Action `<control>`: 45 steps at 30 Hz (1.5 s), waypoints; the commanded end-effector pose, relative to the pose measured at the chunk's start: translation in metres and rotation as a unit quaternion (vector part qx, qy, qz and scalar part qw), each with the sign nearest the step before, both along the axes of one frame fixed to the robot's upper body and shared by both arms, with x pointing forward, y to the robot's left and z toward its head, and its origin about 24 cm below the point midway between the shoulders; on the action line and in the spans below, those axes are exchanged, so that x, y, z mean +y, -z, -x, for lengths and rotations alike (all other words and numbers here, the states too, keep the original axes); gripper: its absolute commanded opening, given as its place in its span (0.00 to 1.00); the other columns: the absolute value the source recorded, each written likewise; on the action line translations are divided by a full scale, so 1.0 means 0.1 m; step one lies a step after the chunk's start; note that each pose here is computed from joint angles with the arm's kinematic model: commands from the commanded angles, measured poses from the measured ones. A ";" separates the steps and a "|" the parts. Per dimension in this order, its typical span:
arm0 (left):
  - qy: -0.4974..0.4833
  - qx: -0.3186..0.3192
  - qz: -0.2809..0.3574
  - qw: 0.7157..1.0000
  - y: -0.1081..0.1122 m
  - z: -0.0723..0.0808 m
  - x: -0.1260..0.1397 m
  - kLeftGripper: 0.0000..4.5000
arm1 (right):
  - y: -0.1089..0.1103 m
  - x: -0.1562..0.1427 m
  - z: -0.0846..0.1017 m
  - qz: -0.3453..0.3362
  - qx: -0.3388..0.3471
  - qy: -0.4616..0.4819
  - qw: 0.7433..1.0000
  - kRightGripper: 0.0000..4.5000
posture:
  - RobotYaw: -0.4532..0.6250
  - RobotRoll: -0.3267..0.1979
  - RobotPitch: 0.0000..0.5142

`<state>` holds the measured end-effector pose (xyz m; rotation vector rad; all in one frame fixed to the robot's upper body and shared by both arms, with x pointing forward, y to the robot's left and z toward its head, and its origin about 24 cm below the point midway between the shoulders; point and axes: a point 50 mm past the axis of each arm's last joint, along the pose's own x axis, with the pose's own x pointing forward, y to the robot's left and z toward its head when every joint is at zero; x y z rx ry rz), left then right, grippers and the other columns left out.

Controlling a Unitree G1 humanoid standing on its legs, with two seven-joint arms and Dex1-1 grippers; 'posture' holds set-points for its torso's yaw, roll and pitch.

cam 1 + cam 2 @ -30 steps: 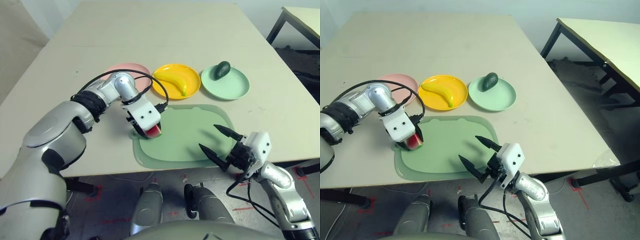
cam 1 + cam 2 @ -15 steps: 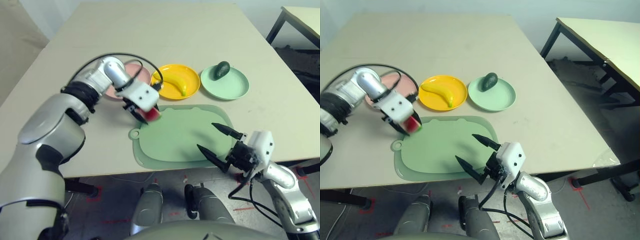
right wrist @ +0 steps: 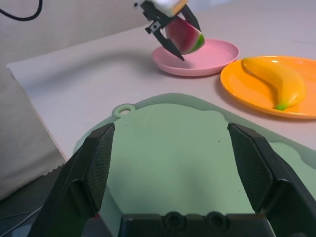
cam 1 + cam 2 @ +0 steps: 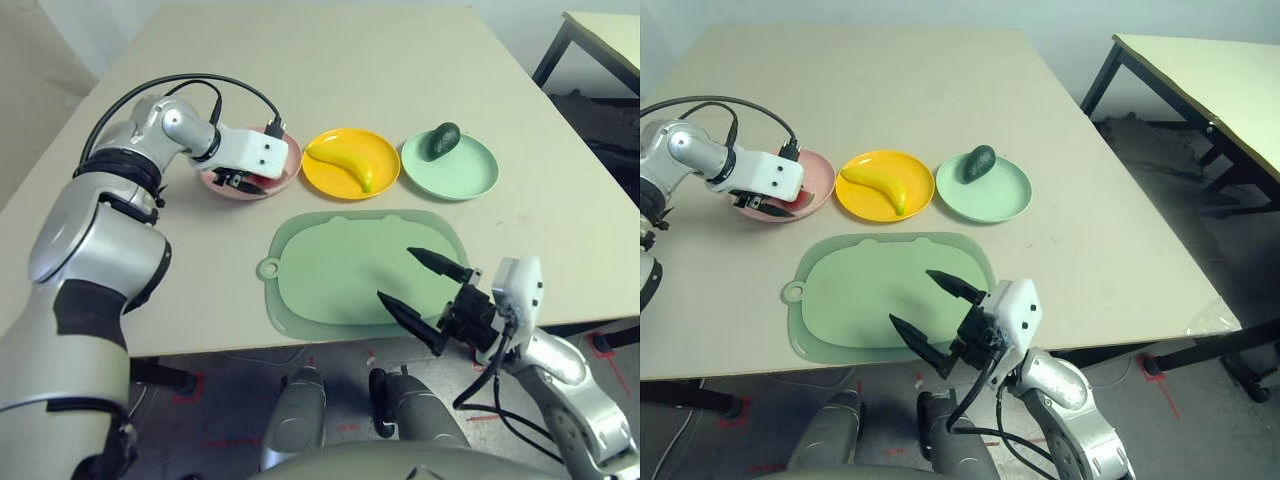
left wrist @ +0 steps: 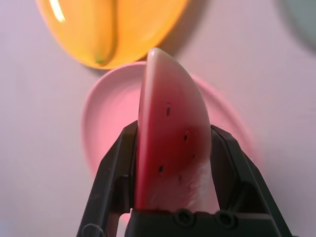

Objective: Place the fruits into color-matched plates.

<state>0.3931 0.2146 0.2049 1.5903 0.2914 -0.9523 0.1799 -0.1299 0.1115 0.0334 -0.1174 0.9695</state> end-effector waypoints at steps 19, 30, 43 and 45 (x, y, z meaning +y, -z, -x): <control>-0.069 -0.022 -0.012 0.997 0.36 -0.06 0.05 0.99 | 0.06 -0.01 0.12 0.010 0.025 0.034 0.999 1.00 | 0.47 0.62 0.35; -0.126 -0.007 0.245 0.961 -0.02 -0.02 0.23 0.99 | -0.14 -0.46 -0.49 0.050 -0.057 0.179 0.981 1.00 | 0.49 0.62 0.35; -0.122 -0.015 0.483 0.867 -0.04 0.28 0.73 0.99 | -0.31 -1.41 -0.85 0.031 -0.080 0.376 0.923 1.00 | 0.63 0.62 0.30; -0.129 -0.018 0.532 0.836 0.04 0.34 0.79 0.99 | -0.23 -1.40 -0.77 0.019 -0.067 0.367 0.928 1.00 | 0.63 0.62 0.30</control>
